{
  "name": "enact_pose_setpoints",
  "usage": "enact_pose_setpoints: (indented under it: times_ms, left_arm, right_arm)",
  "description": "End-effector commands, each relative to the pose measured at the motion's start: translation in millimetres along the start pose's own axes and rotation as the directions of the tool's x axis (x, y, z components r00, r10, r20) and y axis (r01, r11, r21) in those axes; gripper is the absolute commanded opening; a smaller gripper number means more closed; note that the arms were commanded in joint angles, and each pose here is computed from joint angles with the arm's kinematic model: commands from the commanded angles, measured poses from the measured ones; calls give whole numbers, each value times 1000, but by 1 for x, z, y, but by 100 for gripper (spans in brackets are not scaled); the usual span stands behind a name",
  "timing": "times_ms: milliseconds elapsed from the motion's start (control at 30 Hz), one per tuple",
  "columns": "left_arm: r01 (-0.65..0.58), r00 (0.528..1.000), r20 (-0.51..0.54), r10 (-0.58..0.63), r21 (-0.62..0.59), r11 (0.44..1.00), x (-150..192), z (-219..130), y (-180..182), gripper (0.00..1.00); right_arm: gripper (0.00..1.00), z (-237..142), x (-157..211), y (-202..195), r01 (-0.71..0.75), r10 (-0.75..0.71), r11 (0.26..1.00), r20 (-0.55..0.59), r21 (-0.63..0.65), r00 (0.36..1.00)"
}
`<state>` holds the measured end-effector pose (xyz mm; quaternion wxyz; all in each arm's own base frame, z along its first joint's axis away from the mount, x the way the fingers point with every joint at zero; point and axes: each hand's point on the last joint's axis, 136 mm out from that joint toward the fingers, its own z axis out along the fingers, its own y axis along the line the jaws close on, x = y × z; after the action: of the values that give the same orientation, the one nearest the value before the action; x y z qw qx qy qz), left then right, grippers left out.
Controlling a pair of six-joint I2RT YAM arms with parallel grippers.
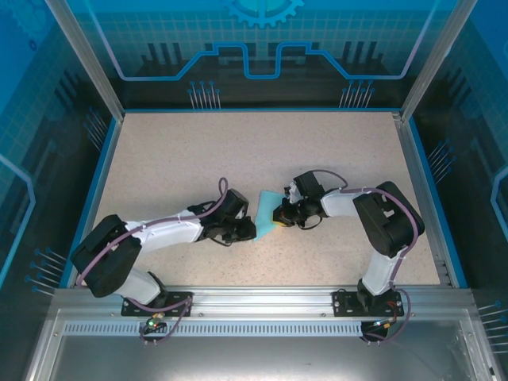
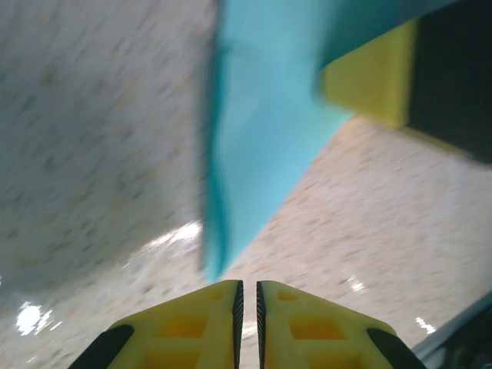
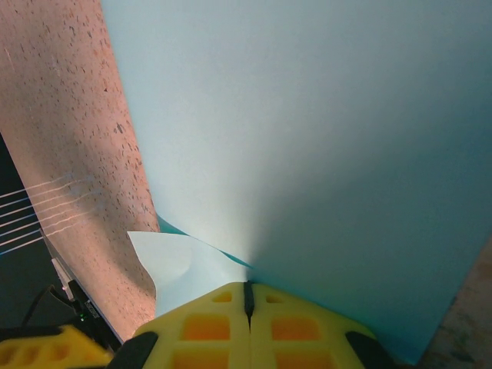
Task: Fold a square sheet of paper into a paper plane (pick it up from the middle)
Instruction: Third fold the triangle at the center of the table.
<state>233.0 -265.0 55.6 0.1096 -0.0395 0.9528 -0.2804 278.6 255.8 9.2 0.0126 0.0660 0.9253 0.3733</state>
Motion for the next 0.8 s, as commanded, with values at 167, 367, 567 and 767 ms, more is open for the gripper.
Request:
enact_pose_setpoints:
  times_ms: [167,367,567,767]
  left_arm:
    - [-8,1000,-8,7,-68,998,-35,36,-2,9]
    - [2,999,-51,-11,-163,987,-21,54,28,5]
    - [-8,998,-58,-3,-197,980,-17,57,40,5]
    - [-12,998,-58,1,-196,980,-17,58,41,4]
  right_arm:
    - [4,0,8,-39,-89,90,989,-6,122,996]
    - [5,-6,5,-23,-27,28,991,-2,133,1000]
    - [5,-14,4,3,39,-40,996,10,81,999]
    - [6,-10,18,30,98,-97,994,-16,38,995]
